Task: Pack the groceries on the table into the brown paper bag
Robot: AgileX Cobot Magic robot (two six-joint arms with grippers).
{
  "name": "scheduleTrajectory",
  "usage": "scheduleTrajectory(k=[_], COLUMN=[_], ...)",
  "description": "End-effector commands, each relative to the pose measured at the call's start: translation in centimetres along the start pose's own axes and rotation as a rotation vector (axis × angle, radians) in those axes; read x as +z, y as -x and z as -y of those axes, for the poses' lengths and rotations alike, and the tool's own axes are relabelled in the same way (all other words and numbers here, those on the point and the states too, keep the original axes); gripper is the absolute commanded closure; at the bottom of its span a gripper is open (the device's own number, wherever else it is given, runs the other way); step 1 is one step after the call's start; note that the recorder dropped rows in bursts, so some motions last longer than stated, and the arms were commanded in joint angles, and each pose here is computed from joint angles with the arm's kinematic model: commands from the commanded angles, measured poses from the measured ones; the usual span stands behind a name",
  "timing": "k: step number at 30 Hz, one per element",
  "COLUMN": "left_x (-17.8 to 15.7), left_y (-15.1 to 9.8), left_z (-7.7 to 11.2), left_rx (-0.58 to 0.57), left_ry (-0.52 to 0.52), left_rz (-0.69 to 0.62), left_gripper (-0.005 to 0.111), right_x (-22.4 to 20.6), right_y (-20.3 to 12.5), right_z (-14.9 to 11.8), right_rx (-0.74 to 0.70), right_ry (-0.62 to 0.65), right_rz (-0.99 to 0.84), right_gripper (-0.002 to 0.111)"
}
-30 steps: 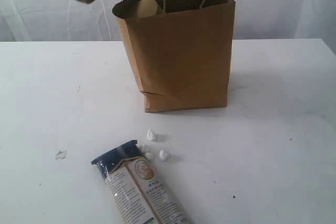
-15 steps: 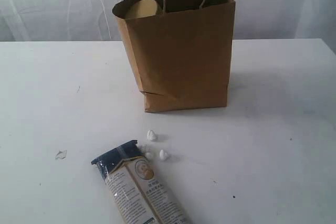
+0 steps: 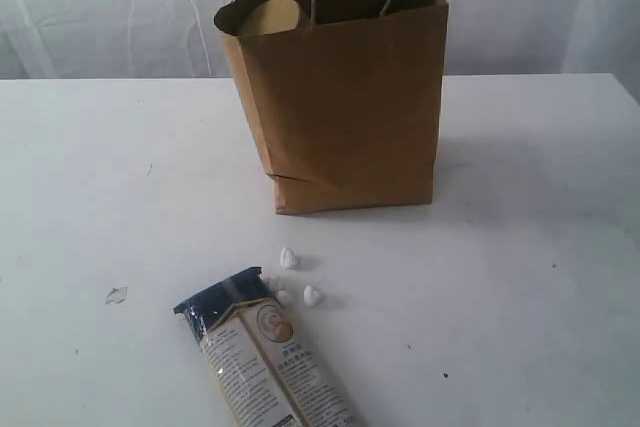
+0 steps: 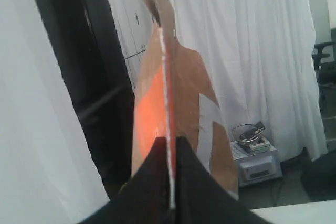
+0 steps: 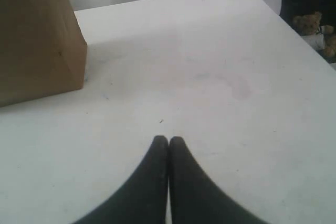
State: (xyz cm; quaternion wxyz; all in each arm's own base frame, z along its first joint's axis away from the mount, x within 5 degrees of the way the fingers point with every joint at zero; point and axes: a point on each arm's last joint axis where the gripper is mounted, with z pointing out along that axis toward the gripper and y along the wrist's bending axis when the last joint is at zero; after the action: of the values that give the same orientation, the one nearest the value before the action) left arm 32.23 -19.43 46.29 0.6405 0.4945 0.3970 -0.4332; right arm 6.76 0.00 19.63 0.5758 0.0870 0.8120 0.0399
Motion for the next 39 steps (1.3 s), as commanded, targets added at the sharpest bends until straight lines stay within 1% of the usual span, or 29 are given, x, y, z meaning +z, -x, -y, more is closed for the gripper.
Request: scheduleTrajectory(k=[1,2,5,8,12,15,19,24,26,27,29,30,34,36,39], left_x=[1.6,2.0,2.4,2.3,2.3,2.0,1.7,1.2,0.7,0.4,-0.4,-0.7,-1.5,-1.6,-1.5], left_y=[1.7,1.5,0.9,0.4,0.1,0.5,1.9,3.3,3.9,4.2,4.4,4.2,3.1,2.2,0.9], left_z=[1.0,1.2,1.2,0.5,0.5,0.8,1.4,2.2,2.1,2.0,1.4,0.9,-0.1,-0.9,-1.8], left_rx=[0.175,0.215,0.247,0.27,0.309,0.369,0.372,0.313,0.288,0.258,0.16,0.101,-0.017,-0.044,-0.035], left_ry=[0.029,0.029,0.049,0.113,0.117,0.116,0.106,0.114,0.134,0.153,0.192,0.2,0.134,0.155,0.183], left_rz=[0.08,0.052,-0.019,-0.076,-0.131,-0.188,-0.185,-0.178,-0.18,-0.18,-0.164,-0.145,-0.054,-0.031,-0.037], left_gripper=[0.107,0.107,0.107,0.107,0.107,0.107,0.107,0.107,0.107,0.107,0.107,0.107,0.107,0.107,0.107], right_x=[0.1,0.1,0.1,0.1,0.1,0.1,0.1,0.1,0.1,0.1,0.1,0.1,0.1,0.1,0.1], right_y=[0.0,0.0,0.0,0.0,0.0,0.0,0.0,0.0,0.0,0.0,0.0,0.0,0.0,0.0,0.0], right_z=[0.0,0.0,0.0,0.0,0.0,0.0,0.0,0.0,0.0,0.0,0.0,0.0,0.0,0.0,0.0], right_rx=[0.006,0.006,0.006,0.006,0.006,0.006,0.006,0.006,0.006,0.006,0.006,0.006,0.006,0.006,0.006], right_ry=[0.0,0.0,0.0,0.0,0.0,0.0,0.0,0.0,0.0,0.0,0.0,0.0,0.0,0.0,0.0], right_rz=[0.004,0.004,0.004,0.004,0.004,0.004,0.004,0.004,0.004,0.004,0.004,0.004,0.004,0.004,0.004], right_gripper=[0.108,0.108,0.108,0.108,0.108,0.108,0.108,0.108,0.108,0.108,0.108,0.108,0.108,0.108,0.108])
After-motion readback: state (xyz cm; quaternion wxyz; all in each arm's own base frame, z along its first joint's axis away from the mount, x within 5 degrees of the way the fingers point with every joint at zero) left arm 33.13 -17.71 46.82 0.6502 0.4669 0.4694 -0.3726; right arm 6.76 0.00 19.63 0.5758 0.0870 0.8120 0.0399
